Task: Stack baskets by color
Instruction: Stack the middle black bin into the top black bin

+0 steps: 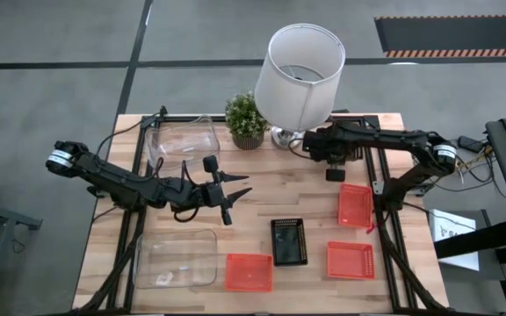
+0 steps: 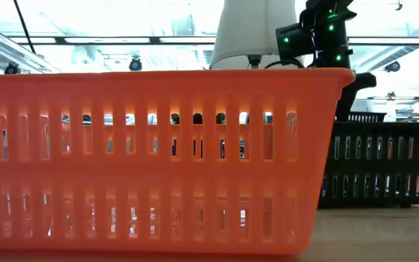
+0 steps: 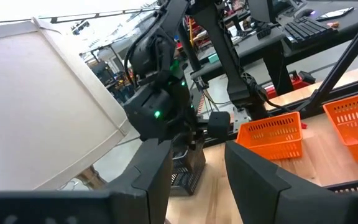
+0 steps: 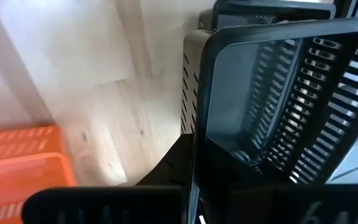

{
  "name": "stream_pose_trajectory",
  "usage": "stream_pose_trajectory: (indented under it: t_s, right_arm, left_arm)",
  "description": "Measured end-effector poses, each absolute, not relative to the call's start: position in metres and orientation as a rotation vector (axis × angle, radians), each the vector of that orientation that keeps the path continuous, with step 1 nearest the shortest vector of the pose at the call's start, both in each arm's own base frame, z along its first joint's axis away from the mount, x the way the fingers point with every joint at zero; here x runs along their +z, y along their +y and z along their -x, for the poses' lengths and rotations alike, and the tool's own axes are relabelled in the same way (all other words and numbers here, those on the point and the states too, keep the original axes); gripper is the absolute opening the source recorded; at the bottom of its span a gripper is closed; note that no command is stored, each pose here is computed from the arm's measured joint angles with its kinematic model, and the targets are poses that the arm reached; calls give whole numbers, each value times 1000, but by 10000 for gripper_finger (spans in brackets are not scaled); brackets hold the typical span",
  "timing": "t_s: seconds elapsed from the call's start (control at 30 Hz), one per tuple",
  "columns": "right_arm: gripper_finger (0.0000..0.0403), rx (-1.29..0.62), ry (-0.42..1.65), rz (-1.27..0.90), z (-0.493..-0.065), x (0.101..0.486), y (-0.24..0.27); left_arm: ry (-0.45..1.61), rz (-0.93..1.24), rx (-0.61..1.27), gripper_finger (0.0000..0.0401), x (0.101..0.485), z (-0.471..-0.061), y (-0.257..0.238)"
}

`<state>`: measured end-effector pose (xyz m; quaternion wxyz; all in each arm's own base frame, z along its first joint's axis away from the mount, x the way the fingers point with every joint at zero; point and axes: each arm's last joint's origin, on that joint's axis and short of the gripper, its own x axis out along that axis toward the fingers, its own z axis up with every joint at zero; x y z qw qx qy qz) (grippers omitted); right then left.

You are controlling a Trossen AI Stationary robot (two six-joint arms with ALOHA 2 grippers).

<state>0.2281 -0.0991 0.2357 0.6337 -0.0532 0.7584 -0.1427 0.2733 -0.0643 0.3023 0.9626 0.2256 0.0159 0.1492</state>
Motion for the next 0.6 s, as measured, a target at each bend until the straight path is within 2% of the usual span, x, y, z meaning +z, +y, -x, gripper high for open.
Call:
stream_pose_trajectory:
  t_s: [0.3,0.6]
  right_arm:
    - [9,-374,1755,143,-222,224,-107]
    - [9,-396,1684,153,-228,221,-110]
  left_arm:
    - [33,-457,305,132,302,-273,-64]
    - [33,-457,305,132,302,-273,-64]
